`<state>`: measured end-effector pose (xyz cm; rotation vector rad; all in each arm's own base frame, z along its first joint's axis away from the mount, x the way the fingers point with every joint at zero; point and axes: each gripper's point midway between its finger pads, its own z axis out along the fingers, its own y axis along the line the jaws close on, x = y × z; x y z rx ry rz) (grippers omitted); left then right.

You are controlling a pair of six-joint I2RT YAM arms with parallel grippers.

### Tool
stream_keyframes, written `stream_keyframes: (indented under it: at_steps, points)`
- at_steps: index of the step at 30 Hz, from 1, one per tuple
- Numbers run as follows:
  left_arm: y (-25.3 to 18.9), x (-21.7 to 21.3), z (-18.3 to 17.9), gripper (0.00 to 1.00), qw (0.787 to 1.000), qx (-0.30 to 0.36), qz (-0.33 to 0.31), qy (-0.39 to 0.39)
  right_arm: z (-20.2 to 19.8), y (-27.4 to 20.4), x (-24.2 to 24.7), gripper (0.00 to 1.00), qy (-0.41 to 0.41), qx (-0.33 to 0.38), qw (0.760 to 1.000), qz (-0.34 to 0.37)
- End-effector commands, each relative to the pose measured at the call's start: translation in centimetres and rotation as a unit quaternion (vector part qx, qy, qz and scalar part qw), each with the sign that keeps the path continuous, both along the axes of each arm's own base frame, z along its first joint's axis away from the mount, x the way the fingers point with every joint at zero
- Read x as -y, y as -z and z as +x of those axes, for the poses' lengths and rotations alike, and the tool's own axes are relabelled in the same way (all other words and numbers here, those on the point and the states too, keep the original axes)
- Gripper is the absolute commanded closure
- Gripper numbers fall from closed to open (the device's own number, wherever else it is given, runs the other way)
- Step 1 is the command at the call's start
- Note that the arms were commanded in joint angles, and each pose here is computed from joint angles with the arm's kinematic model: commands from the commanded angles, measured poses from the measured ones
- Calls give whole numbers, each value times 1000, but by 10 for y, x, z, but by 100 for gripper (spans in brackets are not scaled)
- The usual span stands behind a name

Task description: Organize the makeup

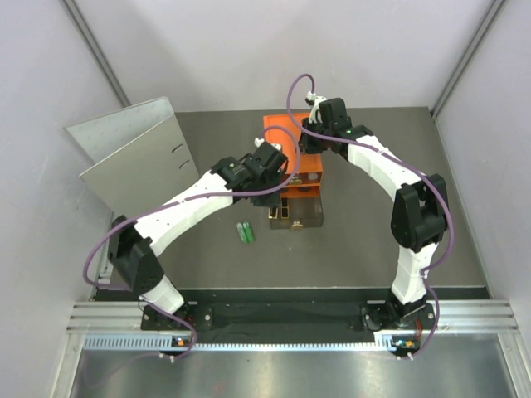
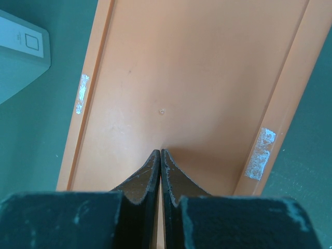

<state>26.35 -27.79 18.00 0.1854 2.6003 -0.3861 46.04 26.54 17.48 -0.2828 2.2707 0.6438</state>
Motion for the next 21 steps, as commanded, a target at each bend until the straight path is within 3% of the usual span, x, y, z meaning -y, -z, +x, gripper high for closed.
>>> stream_keyframes:
  at_steps: [1, 10, 21]
  points:
    - [-5, 22, 25, 100, 1000, 16, -5, 1, -14, 32, 12, 99, 2, -48, 998, -27]
    - [29, 46, 60, 100, 1000, -13, 12, -4, -17, 32, 14, 98, 2, -49, 998, -29]
    - [48, 25, 74, 98, 997, -22, 47, -51, -20, 30, 13, 98, 0, -48, 999, -25]
